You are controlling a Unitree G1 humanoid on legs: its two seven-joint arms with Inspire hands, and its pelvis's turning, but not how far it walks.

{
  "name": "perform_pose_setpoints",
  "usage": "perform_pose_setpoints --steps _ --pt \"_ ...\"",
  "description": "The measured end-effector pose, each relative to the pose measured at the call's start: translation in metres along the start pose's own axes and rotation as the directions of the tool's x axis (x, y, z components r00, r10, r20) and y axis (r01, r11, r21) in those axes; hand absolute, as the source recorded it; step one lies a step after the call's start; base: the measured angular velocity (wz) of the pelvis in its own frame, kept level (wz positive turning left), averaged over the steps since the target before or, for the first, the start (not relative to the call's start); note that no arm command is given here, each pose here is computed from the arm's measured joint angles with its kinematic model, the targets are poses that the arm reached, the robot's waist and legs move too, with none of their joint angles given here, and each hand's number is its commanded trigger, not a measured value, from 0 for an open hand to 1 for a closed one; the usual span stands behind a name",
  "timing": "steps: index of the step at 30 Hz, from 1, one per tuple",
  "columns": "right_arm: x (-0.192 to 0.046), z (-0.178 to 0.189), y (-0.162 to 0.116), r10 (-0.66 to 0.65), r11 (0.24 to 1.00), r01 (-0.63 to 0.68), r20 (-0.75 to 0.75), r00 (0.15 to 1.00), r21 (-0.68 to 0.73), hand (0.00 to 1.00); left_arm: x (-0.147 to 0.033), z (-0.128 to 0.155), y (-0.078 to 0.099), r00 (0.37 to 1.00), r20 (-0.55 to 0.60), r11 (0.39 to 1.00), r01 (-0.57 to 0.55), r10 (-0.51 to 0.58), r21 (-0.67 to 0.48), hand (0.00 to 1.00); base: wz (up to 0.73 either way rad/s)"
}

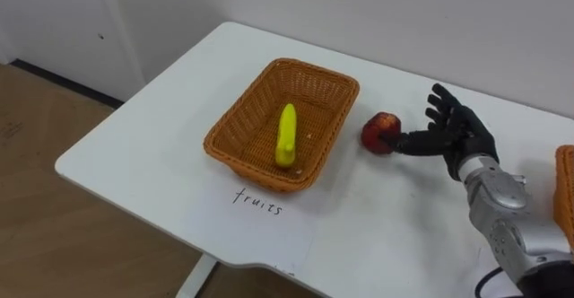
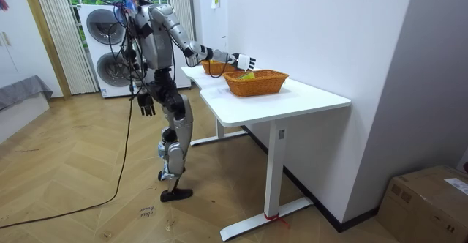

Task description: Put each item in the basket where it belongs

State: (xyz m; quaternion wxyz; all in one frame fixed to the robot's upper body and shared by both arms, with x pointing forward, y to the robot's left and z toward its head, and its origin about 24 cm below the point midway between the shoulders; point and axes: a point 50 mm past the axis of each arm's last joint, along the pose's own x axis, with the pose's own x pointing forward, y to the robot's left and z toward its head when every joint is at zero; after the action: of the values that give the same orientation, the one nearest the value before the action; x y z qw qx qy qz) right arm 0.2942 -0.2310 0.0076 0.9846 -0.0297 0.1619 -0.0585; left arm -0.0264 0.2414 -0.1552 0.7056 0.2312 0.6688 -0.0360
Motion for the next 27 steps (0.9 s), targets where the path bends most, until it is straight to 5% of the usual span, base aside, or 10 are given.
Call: perform_pose_setpoints --steps 27 --pt "0.015 0.009 -0.009 -0.058 0.992 0.062 0.043 0.997 -0.109 0.00 0.002 0.010 0.003 0.999 0.049 1.000 0.012 -0.011 -0.028 0.00 0.01"
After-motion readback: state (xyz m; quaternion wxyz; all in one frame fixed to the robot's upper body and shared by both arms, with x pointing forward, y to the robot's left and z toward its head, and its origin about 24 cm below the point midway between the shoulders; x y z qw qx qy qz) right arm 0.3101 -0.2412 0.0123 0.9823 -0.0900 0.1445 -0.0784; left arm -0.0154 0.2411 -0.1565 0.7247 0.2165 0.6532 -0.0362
